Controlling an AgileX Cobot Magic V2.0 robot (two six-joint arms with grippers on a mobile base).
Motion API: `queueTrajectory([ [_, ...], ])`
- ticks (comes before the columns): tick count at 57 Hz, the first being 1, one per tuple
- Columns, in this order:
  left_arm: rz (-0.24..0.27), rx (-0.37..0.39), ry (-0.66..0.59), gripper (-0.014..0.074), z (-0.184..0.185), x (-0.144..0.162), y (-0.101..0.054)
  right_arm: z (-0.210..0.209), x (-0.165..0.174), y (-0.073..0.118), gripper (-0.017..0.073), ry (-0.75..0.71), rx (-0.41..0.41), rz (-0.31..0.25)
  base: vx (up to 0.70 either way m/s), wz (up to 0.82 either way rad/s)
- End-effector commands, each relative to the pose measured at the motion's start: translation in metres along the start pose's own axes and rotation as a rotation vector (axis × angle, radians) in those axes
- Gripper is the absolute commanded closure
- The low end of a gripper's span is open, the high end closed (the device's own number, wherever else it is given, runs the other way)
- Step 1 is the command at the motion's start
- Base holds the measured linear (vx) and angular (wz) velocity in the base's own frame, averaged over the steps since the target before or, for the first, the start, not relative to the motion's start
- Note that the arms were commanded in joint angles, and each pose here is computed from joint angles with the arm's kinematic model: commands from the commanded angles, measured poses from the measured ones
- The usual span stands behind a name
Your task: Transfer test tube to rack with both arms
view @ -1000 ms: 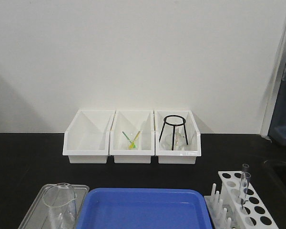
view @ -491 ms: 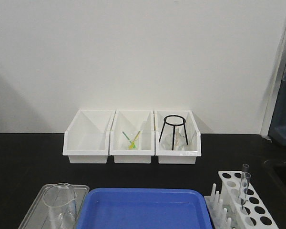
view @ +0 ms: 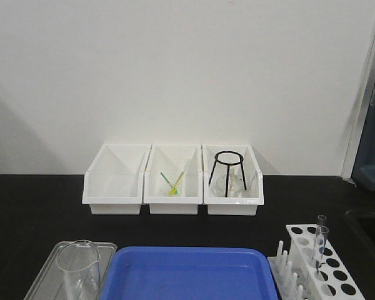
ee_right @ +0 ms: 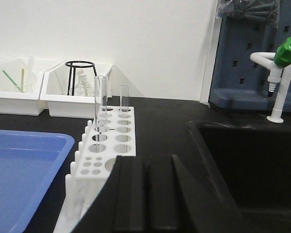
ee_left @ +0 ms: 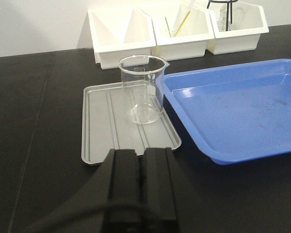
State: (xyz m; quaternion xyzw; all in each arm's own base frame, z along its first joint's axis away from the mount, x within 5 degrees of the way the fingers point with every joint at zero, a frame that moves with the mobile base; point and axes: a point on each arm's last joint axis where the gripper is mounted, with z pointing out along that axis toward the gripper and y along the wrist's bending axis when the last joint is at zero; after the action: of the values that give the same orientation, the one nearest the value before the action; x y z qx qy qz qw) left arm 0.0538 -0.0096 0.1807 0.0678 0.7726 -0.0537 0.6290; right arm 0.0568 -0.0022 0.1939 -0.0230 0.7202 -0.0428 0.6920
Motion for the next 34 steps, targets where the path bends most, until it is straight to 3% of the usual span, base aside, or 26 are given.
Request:
queueTrajectory([
  [1,-0.013,0.0,-0.114,0.0601,-0.0035,-0.0165,0.0001,-0.0001,-0.0014,0.0006,0.0567,-0.069,0.0,-0.016,0.0,0.0],
  [34,-0.013,0.0,-0.114,0.0601,-0.0035,-0.0166,0.0001,0.0,-0.0007,0.0006,0.0567,-0.06,0.001,-0.019,0.0,0.0],
])
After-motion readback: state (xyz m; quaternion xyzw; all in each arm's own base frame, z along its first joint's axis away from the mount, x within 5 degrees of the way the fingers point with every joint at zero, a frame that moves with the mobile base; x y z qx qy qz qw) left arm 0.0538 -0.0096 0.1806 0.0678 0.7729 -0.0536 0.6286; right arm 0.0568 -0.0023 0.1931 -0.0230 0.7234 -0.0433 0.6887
